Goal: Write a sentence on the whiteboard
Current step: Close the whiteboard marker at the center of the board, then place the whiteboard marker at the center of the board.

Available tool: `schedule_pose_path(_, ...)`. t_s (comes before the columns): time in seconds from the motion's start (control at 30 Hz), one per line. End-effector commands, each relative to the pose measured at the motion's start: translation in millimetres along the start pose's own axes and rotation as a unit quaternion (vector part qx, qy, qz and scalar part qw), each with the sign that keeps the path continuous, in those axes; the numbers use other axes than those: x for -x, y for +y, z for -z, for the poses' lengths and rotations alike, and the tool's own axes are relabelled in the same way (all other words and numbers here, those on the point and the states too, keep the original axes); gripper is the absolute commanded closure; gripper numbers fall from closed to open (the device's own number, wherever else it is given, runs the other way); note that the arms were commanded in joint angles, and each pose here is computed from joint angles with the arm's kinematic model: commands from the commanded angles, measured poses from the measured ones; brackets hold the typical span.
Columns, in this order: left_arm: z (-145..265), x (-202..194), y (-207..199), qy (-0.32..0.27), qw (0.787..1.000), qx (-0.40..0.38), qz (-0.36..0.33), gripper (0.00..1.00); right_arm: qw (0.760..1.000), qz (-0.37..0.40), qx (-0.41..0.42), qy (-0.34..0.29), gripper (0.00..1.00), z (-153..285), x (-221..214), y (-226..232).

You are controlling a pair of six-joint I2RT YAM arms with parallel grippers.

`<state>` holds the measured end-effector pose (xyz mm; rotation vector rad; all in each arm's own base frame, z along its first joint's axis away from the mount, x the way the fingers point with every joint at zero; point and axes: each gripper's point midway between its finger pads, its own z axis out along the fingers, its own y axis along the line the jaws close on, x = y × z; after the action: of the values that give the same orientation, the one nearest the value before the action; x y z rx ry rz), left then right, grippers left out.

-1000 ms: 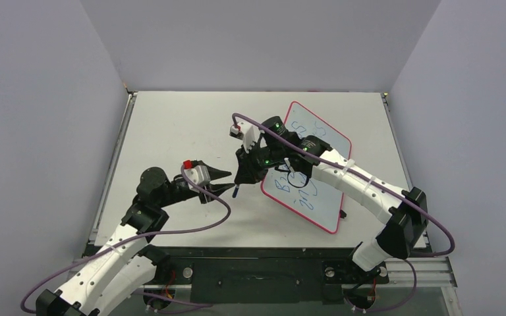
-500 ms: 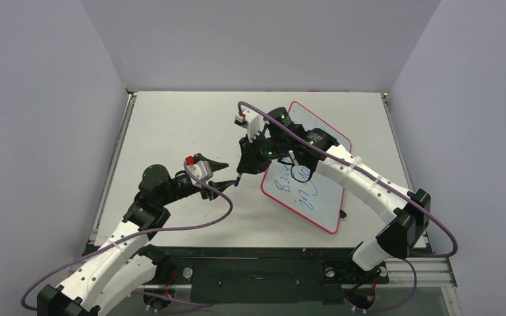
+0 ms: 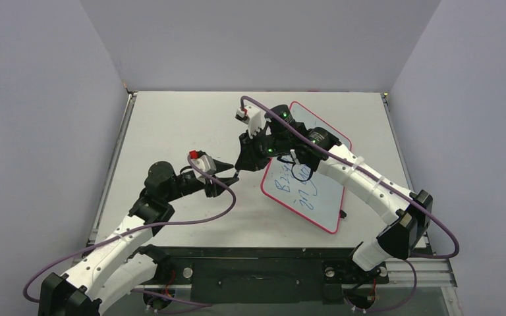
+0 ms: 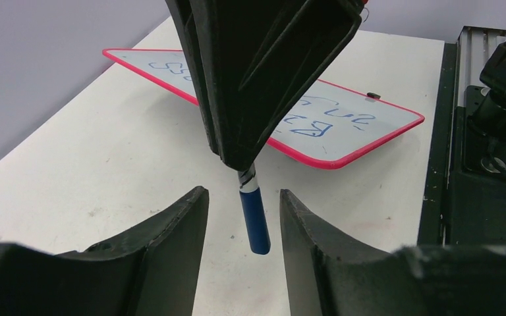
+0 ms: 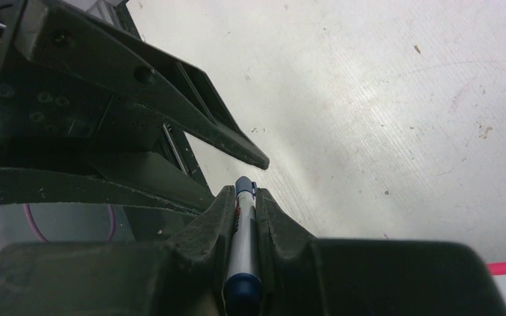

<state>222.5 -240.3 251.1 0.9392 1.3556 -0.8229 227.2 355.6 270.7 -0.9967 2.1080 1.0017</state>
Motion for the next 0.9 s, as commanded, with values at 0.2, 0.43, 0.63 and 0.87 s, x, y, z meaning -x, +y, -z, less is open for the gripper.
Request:
schedule_pose_path(0.2,-8.3,25.8,-2.7,-0.042,0.999,-0.016,-0.008,0.83,0.998,0.017,0.029,-0.059,1.00,5.8,34.2,25.7)
schedule_pose_path(0.43,-9.6,23.0,2.3,-0.038,0.999,-0.003,-0.001,1.00,0.998,0.007,0.030,-0.061,0.99,3.2,32.7,26.1)
schedule_pose_path(0.63,-7.6,23.0,14.1,-0.038,0.999,0.036,0.013,1.00,0.997,-0.008,-0.019,-0.078,0.24,12.7,38.3,9.1)
schedule_pose_path(0.87,-2.5,28.3,39.6,-0.031,0.986,0.148,0.069,1.00,0.980,-0.032,-0.120,-0.154,0.18,68.6,61.9,-25.8)
